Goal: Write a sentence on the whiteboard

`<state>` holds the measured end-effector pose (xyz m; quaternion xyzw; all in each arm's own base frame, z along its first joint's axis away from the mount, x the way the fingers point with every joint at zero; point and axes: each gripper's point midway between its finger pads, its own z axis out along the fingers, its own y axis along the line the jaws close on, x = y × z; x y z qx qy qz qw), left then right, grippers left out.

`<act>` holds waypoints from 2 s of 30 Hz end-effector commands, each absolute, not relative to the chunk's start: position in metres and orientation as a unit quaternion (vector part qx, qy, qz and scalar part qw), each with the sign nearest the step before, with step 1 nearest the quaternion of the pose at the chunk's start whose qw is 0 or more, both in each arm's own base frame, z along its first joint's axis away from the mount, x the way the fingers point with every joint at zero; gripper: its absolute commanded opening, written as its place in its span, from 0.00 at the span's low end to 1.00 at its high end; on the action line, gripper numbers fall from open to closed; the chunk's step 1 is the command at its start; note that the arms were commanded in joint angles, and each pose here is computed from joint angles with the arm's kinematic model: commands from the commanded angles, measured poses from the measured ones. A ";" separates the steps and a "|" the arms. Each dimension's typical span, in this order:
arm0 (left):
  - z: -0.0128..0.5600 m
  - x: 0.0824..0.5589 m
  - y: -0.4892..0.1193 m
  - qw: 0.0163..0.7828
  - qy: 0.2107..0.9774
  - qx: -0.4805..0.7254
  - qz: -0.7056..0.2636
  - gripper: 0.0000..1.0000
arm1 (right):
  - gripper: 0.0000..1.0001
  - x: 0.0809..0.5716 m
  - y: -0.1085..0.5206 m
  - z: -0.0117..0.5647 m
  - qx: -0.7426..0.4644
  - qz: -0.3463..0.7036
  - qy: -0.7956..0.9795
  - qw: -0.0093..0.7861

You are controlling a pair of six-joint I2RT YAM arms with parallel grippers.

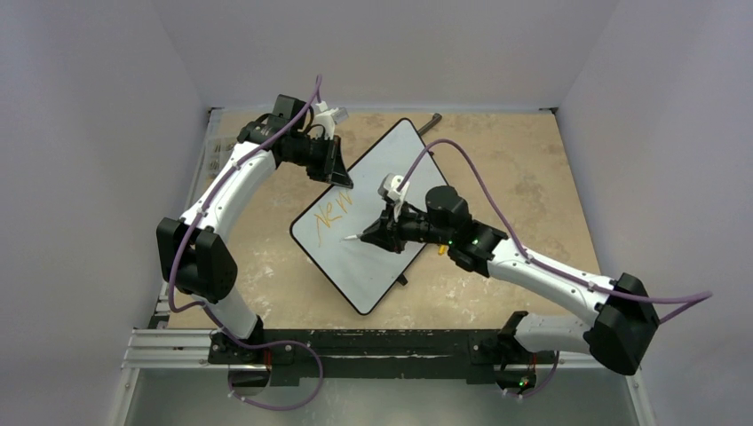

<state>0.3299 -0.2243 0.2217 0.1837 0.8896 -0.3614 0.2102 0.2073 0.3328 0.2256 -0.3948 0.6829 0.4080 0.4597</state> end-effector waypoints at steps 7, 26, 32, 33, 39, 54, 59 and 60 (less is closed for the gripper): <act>0.210 0.342 -0.197 0.240 0.913 0.177 -0.278 0.00 | 0.00 0.197 0.379 0.268 -0.419 0.441 0.630 0.484; 0.210 0.341 -0.199 0.238 0.911 0.178 -0.285 0.00 | 0.00 0.214 0.383 0.232 -0.403 0.392 0.680 0.472; 0.211 0.341 -0.199 0.237 0.911 0.179 -0.286 0.00 | 0.00 0.209 0.376 0.215 -0.407 0.383 0.693 0.455; 0.211 0.341 -0.199 0.238 0.911 0.179 -0.286 0.00 | 0.00 0.208 0.375 0.211 -0.407 0.382 0.696 0.452; 0.210 0.341 -0.200 0.236 0.911 0.177 -0.288 0.00 | 0.00 0.199 0.363 0.188 -0.406 0.372 0.714 0.432; 0.209 0.341 -0.200 0.235 0.912 0.176 -0.288 0.00 | 0.00 0.202 0.364 0.192 -0.404 0.363 0.717 0.437; 0.209 0.341 -0.200 0.235 0.911 0.177 -0.288 0.00 | 0.00 0.213 0.367 0.204 -0.395 0.352 0.716 0.455; 0.209 0.341 -0.200 0.234 0.911 0.177 -0.289 0.00 | 0.00 0.215 0.368 0.206 -0.393 0.351 0.716 0.458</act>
